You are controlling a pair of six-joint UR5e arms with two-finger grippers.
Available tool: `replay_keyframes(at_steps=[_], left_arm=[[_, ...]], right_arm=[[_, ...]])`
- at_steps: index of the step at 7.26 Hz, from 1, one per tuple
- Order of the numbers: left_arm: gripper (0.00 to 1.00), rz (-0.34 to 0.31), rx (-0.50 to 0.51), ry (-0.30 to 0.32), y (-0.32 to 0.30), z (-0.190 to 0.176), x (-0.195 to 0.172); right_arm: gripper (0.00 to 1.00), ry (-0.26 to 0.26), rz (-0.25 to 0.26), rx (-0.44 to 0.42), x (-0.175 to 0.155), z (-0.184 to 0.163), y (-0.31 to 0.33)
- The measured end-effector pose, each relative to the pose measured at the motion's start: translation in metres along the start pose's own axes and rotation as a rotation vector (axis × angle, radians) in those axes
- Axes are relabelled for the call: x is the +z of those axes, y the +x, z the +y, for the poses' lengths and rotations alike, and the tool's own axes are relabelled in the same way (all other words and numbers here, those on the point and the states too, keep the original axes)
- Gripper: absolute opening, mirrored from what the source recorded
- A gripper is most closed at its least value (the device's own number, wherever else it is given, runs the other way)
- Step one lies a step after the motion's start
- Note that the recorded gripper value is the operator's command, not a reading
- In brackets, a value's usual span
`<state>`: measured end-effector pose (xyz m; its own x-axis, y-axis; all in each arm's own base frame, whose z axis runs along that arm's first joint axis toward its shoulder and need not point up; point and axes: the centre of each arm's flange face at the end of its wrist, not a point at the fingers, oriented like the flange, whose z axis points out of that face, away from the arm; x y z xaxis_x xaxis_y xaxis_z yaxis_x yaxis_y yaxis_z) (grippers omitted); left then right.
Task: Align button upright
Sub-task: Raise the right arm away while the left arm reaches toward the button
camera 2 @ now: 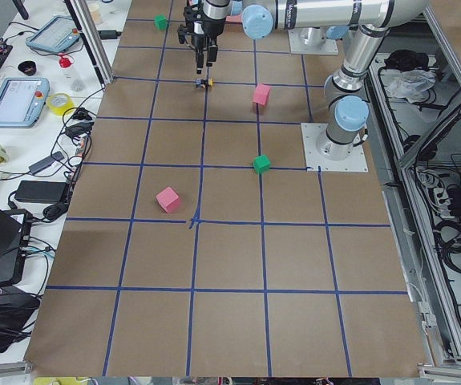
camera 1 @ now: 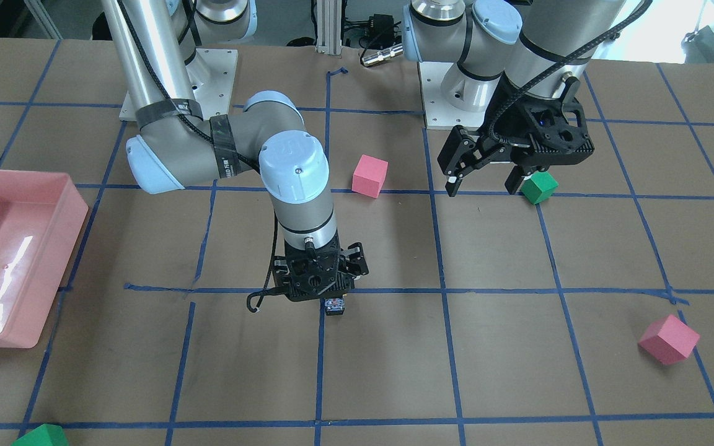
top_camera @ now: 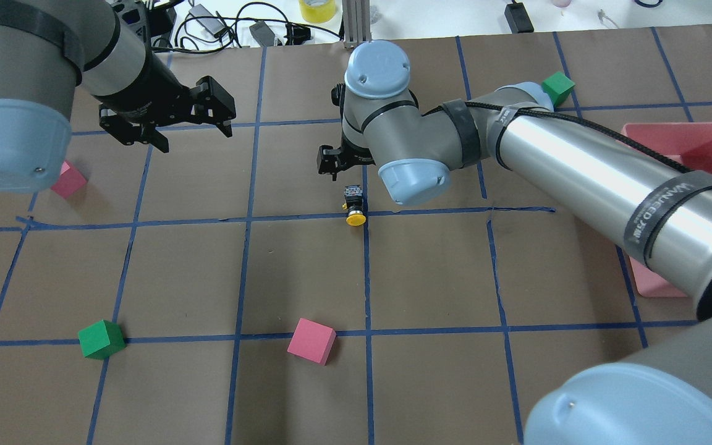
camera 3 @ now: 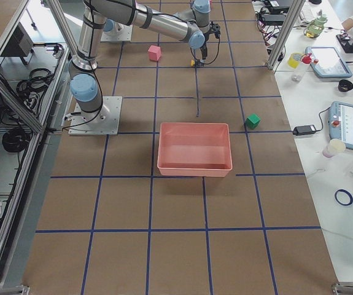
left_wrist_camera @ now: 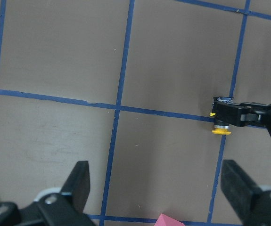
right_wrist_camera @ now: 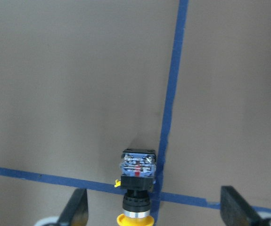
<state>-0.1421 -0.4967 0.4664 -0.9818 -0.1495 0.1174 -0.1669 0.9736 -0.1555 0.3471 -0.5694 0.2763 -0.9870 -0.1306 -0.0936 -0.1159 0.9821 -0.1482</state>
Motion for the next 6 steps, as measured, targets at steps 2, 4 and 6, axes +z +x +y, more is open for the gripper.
replay_keyframes(at_steps=[2, 4, 6], left_arm=[[1.00, -0.003, 0.005, -0.021, 0.006, 0.010, 0.015], [1.00, 0.003, 0.019, 0.010, 0.029, 0.024, 0.034], [1.00, 0.026, 0.031, 0.110, 0.052, 0.049, 0.081]], right_arm=[[1.00, -0.055, 0.038, -0.010, -0.066, -0.007, 0.054], [1.00, -0.115, 0.067, 0.044, -0.132, 0.004, 0.116], [1.00, -0.124, 0.086, 0.085, -0.183, 0.023, 0.142]])
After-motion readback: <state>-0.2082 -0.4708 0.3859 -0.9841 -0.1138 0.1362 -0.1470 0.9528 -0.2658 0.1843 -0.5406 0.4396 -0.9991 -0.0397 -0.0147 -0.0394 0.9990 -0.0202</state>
